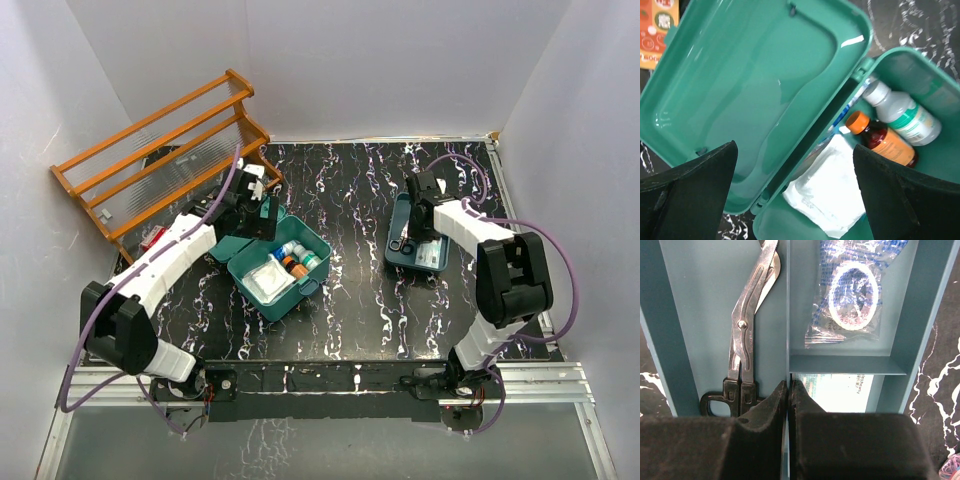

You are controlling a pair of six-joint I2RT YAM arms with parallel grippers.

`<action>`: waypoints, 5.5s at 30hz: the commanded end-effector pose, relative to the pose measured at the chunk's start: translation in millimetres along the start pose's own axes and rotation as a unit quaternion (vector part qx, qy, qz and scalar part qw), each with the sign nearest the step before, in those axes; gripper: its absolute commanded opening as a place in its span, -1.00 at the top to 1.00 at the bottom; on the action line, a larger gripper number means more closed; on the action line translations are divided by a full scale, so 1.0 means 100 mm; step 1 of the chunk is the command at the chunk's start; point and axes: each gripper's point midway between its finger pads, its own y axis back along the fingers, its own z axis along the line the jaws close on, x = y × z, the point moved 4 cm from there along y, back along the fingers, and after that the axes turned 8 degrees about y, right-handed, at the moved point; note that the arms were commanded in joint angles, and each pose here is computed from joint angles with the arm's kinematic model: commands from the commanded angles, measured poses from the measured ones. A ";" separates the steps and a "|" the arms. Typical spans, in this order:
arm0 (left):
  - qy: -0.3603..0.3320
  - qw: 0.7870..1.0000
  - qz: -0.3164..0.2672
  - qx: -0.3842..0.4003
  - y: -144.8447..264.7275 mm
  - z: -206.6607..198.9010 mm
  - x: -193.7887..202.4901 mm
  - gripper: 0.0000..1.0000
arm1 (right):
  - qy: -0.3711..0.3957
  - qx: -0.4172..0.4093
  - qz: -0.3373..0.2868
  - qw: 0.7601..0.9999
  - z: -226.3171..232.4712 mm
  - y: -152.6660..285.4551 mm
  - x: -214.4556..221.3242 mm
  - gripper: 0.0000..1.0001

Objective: Organize the medicine kit

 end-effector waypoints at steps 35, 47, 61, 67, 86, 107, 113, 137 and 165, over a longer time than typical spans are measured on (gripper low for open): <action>0.111 0.981 0.147 0.057 -0.25 -0.37 0.07 0.42 | -0.063 -0.004 -0.093 0.994 -0.03 0.50 -0.57 1.00; 0.103 0.958 0.154 0.217 -0.27 -0.84 -0.15 -0.10 | -0.091 -0.030 -0.129 0.987 0.00 0.94 -0.94 1.00; 0.138 0.986 0.005 0.090 -0.09 -0.47 -0.57 -0.29 | -0.071 -0.082 -0.135 0.985 0.63 1.45 -1.23 1.00; 0.152 0.987 -0.026 0.053 0.00 -0.32 -0.60 -0.27 | -0.043 -0.121 -0.124 0.984 1.30 1.57 -1.19 1.00; 0.137 0.984 0.114 0.030 -0.42 -0.28 -0.03 0.16 | -0.005 -0.147 -0.072 0.986 2.23 1.63 -0.79 1.00; 0.116 0.971 0.143 0.155 -0.39 -0.57 0.06 0.17 | 0.024 -0.082 -0.047 0.995 2.12 1.50 -0.52 1.00; 0.114 0.974 0.123 0.150 -0.37 -0.56 -0.02 0.17 | 0.026 -0.081 -0.044 0.995 2.12 1.49 -0.51 1.00; 0.110 0.978 0.123 0.130 -0.42 -0.52 -0.06 0.15 | 0.069 -0.086 0.004 0.994 2.20 1.24 -0.30 1.00; 0.105 0.980 0.116 0.123 -0.40 -0.50 -0.11 0.14 | 0.085 -0.109 0.021 0.990 2.14 1.38 -0.26 1.00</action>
